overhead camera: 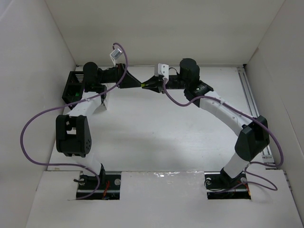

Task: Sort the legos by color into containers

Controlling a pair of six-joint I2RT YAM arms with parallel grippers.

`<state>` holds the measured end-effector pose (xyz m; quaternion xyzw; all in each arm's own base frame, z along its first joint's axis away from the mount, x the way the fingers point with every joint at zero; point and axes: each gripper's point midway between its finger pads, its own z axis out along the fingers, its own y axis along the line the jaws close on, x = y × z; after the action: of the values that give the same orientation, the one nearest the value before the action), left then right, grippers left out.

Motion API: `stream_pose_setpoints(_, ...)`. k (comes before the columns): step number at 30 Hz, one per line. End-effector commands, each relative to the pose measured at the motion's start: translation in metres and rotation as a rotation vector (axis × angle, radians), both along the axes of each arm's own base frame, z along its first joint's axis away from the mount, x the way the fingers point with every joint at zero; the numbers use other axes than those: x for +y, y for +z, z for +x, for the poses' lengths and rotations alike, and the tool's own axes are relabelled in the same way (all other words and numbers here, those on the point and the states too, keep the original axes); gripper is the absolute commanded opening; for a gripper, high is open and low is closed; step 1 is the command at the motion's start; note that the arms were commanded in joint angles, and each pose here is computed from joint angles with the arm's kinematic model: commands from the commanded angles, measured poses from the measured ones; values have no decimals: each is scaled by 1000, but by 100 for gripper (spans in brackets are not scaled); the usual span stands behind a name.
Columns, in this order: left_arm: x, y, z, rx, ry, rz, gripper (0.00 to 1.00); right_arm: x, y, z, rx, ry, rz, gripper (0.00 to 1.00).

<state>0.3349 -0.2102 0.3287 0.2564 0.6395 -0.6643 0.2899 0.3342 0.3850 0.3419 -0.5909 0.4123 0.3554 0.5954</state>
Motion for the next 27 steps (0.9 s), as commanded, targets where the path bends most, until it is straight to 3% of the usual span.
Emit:
stream_pose_setpoints(1, 0, 16, -7, -109, -43, 10, 48, 2, 22, -11, -60, 23, 44, 7)
stream_pose_setpoints(23, -6, 16, -8, -100, -62, 9, 48, 8, 13, -5, -55, 12, 33, 7)
stream_pose_setpoints(27, -6, 16, -9, -91, -62, 9, 41, 8, 15, -3, -62, 3, 38, 7)
